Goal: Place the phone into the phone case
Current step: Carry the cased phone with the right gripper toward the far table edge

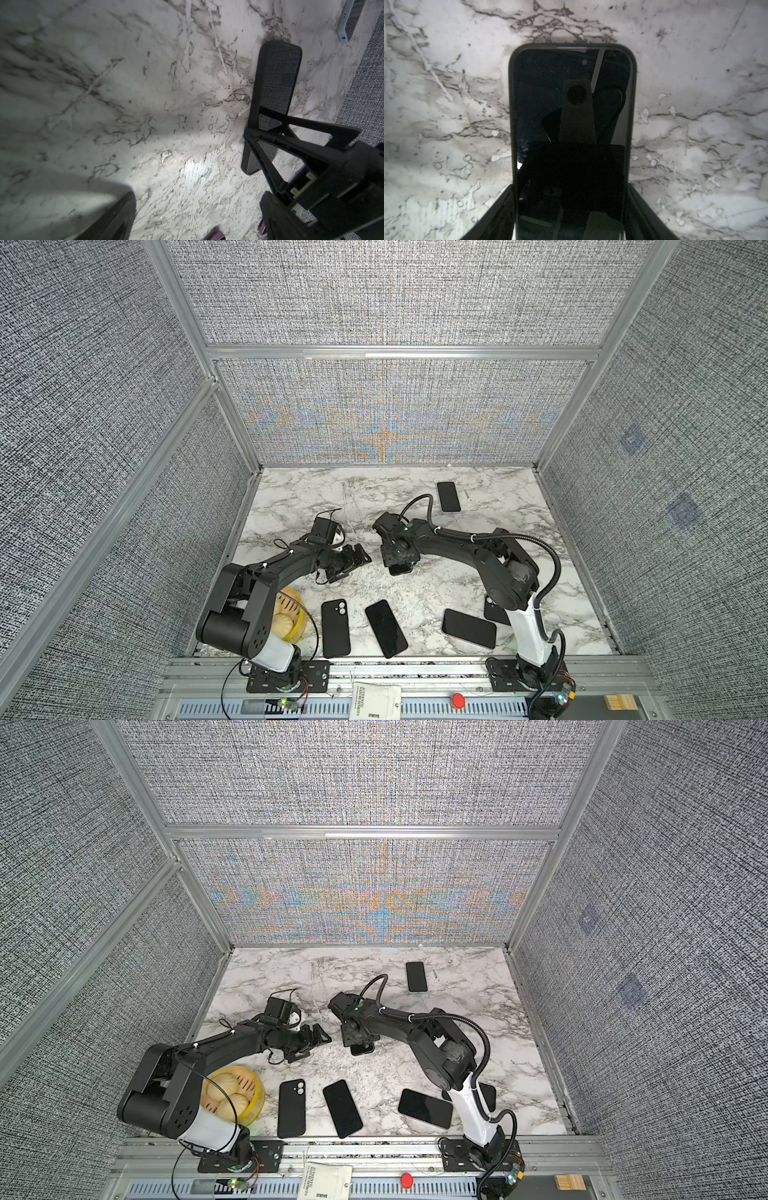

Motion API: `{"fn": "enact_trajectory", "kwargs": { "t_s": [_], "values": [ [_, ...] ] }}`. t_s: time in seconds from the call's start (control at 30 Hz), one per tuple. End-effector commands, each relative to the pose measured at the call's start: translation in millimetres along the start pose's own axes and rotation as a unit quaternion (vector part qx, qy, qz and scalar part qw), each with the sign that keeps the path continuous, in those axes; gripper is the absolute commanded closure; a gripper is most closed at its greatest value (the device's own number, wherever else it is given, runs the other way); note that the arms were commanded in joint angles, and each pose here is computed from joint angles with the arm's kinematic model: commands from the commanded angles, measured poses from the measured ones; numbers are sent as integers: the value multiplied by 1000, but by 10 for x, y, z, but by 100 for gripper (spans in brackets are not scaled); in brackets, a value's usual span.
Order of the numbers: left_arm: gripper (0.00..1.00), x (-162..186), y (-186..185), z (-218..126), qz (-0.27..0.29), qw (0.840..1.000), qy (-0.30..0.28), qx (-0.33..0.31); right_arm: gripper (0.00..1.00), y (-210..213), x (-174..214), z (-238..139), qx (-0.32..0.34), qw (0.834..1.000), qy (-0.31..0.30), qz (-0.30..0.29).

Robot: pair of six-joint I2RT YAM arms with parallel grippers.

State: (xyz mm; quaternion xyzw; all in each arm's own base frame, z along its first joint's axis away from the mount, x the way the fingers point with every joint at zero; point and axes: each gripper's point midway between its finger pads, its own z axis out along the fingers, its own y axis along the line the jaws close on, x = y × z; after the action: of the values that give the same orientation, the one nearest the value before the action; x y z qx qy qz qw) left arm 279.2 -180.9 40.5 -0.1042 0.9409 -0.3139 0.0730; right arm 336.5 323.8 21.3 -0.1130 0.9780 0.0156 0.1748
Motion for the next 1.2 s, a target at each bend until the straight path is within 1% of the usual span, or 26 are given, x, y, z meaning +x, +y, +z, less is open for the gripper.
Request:
{"fn": "enact_trajectory", "kwargs": {
  "t_s": [0.0, 0.1, 0.27, 0.63, 0.83, 1.0, 1.17],
  "values": [
    [5, -29, -41, 4, 3, 1000, 0, 8, 37, -178, 55, 13, 33, 999, 11, 8],
    [5, -54, -61, 9, 4, 1000, 0, 9, 39, -234, -27, -38, 29, 999, 1, 13],
    [5, -100, -106, 33, 4, 1000, 3, 15, 41, -402, -296, -134, 24, 999, -27, 18],
    [6, -343, -300, 113, 7, 999, 6, 31, 43, -922, -1167, -82, 22, 996, -84, 37],
    [6, -532, -436, 177, 10, 999, 2, 44, 44, -1151, -1504, 104, 14, 994, -95, 48],
    [6, -662, -525, 248, 13, 998, 4, 54, 44, -1259, -1658, 230, 10, 994, -98, 52],
    [6, -692, -526, 348, 8, 998, 17, 59, 44, -1341, -1795, 320, 10, 993, -102, 55]
  ]
}}
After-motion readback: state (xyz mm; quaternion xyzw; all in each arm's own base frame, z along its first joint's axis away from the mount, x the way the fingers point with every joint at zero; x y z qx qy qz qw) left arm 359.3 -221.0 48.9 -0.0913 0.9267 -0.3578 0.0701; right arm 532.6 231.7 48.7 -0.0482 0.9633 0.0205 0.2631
